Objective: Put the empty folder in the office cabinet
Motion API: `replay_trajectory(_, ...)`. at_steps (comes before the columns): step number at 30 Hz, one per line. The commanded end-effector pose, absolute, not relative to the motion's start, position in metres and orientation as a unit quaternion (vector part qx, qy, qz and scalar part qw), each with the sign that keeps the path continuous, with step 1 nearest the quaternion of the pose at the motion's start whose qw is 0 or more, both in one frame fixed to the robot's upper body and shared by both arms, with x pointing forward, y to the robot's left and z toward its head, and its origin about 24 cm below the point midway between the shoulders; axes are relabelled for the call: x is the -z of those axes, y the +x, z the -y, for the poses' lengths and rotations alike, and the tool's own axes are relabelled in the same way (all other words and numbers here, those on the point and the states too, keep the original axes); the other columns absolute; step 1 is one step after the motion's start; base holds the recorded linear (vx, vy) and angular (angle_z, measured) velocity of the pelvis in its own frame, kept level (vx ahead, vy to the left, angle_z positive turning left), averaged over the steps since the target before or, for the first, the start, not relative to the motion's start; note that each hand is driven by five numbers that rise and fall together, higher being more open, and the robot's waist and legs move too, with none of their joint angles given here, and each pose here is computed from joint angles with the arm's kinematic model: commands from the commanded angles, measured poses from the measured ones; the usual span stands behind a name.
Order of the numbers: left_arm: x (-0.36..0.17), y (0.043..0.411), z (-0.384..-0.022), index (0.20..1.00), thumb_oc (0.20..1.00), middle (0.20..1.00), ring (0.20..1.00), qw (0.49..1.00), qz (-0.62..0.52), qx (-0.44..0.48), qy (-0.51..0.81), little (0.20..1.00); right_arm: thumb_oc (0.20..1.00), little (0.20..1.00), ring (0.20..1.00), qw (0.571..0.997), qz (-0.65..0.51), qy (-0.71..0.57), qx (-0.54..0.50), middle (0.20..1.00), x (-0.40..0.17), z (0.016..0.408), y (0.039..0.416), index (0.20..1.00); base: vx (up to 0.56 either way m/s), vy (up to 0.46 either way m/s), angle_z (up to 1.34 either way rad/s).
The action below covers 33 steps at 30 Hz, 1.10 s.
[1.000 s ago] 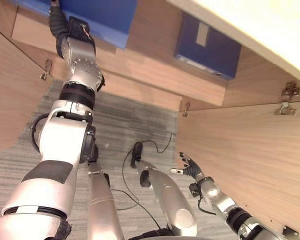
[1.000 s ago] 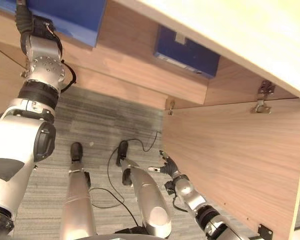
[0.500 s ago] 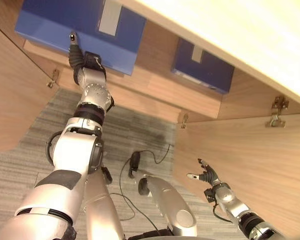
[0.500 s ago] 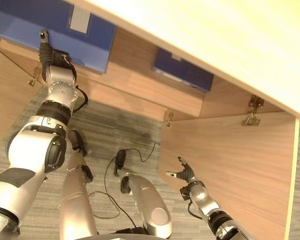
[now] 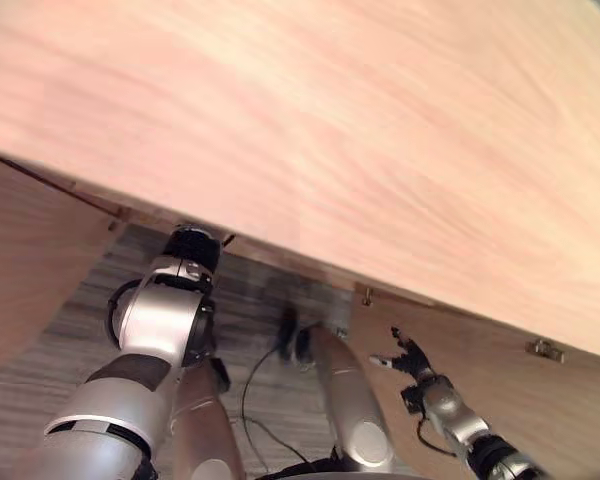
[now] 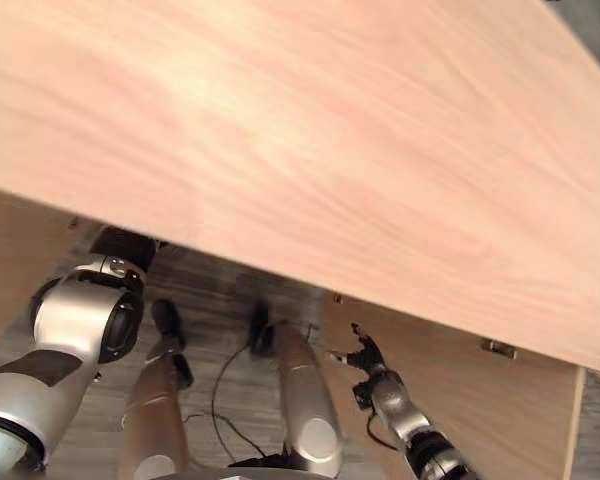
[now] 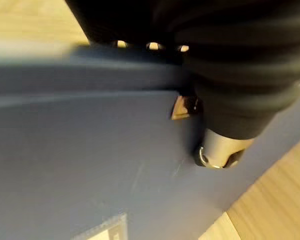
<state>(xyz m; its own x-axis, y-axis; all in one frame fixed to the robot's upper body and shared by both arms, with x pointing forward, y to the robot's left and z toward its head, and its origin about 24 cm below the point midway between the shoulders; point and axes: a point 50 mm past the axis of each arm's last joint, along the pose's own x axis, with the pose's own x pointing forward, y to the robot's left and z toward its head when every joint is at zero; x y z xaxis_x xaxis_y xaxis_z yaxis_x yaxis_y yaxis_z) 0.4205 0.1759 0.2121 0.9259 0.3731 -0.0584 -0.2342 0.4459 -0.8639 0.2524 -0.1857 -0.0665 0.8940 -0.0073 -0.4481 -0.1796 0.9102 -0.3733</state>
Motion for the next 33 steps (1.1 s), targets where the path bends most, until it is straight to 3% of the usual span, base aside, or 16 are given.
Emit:
replay_trajectory(1,-0.297,0.409,-0.218,0.200,0.200,0.200,0.200,0.827,0.231,-0.171,-0.482,0.200,1.000,1.000,1.000,0.953,-0.214,-0.213,0.000,1.000,0.059,0.209,0.249,1.000,0.30,-0.192,1.13)
replay_trajectory(11,-0.302,0.409,-0.221,0.200,0.200,0.200,0.200,0.826,0.237,-0.167,-0.483,0.200,1.000,1.000,1.000,0.960,-0.211,-0.185,0.002,1.000,0.059,0.217,0.241,1.000,0.14,-0.173,0.41)
replay_trajectory(23,-0.308,0.410,-0.205,0.200,0.200,0.200,0.200,0.827,0.239,-0.154,-0.486,0.200,1.000,1.000,1.000,0.960,-0.202,-0.192,-0.004,1.000,0.055,0.220,0.242,1.000,-0.04,-0.013,0.03)
replay_trajectory(33,-0.324,0.407,-0.215,0.200,0.200,0.200,0.200,0.830,0.257,-0.154,-0.470,0.200,1.000,1.000,1.000,0.968,-0.178,-0.177,-0.014,1.000,0.046,0.213,0.246,1.000,-0.05,-0.001,0.03)
